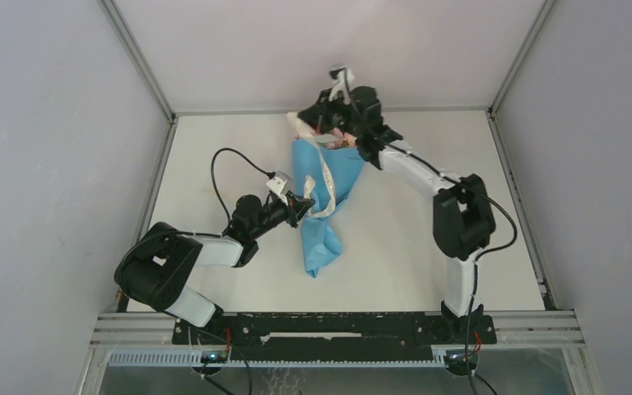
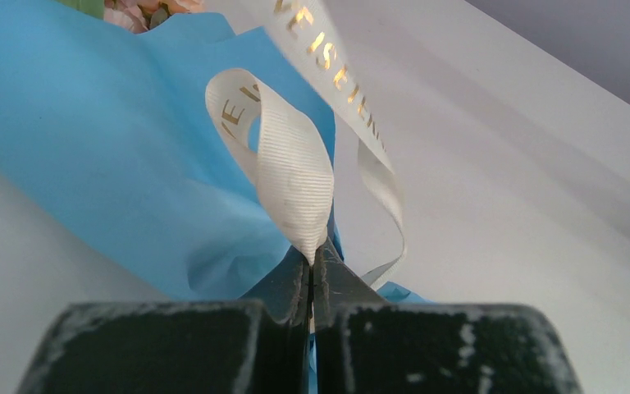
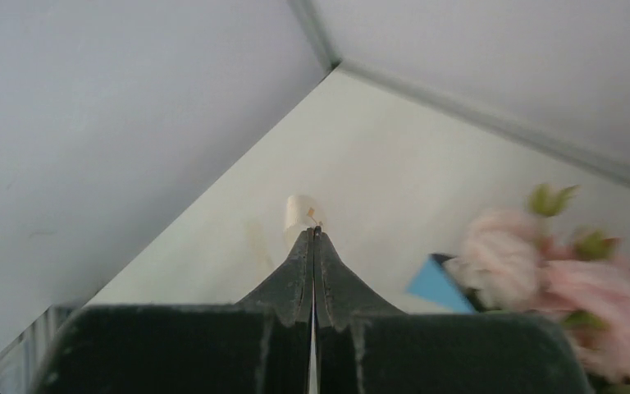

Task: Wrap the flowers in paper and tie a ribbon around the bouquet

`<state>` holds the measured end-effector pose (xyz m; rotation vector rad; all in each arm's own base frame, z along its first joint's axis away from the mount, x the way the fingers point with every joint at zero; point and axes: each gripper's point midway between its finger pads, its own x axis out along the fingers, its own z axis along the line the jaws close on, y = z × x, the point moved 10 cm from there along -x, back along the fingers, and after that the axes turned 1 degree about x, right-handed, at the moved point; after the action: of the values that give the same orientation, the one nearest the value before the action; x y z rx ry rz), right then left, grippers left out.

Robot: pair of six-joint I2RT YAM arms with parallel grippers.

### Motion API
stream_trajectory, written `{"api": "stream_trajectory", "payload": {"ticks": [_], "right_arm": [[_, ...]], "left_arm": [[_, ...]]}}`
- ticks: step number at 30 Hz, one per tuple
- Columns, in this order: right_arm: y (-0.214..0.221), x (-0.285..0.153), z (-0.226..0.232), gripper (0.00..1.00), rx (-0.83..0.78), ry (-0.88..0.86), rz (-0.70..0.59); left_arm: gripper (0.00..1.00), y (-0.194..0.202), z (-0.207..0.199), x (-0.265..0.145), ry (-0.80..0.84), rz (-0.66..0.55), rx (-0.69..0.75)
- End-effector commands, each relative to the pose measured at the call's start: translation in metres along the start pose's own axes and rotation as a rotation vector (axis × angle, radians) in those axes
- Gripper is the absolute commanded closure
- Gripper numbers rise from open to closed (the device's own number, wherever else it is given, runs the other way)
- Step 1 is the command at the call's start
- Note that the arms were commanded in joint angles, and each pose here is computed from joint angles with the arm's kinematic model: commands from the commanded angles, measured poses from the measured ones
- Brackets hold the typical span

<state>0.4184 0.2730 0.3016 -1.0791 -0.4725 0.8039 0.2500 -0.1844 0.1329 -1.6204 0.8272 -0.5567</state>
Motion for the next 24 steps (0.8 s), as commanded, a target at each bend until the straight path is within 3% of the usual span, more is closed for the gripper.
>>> {"api": "stream_trajectory", "payload": {"ticks": [1,5,6,8,10,12,18,21,24], "right_arm": [[0.008,0.025,0.052,1.0,-0.022,-0.151,0.07],[0.028,0.031,0.069,1.0,-0.02,-0.312,0.181],[0.028,0.032,0.071,0.96,-0.021,-0.339,0.206],[0.034,0.033,0.07,0.79,-0.004,-0.343,0.303],[0.033,0.031,0.065,0.49,-0.035,-0.319,0.356],[0.024,0.022,0.061,0.37,-0.065,-0.291,0.365],[0.017,-0.026,0.029,0.32,0.002,-0.249,0.354],[0.038,-0.04,0.021,0.19,0.072,-0.268,0.424],[0.056,-0.05,0.023,0.16,0.12,-0.314,0.474]], "left_arm": [[1.0,-0.012,-0.003,0.002,0.032,-0.071,0.036],[1.0,-0.012,-0.003,0.003,0.04,-0.071,0.041],[1.0,-0.012,-0.003,0.003,0.042,-0.072,0.042],[1.0,-0.013,-0.004,0.003,0.048,-0.073,0.045],[1.0,-0.013,-0.004,0.003,0.05,-0.073,0.046],[1.0,-0.012,-0.004,0.002,0.051,-0.071,0.047],[1.0,-0.013,-0.004,0.002,0.043,-0.075,0.045],[1.0,-0.013,-0.003,0.003,0.038,-0.074,0.043],[1.0,-0.013,-0.003,0.004,0.035,-0.071,0.04]]}}
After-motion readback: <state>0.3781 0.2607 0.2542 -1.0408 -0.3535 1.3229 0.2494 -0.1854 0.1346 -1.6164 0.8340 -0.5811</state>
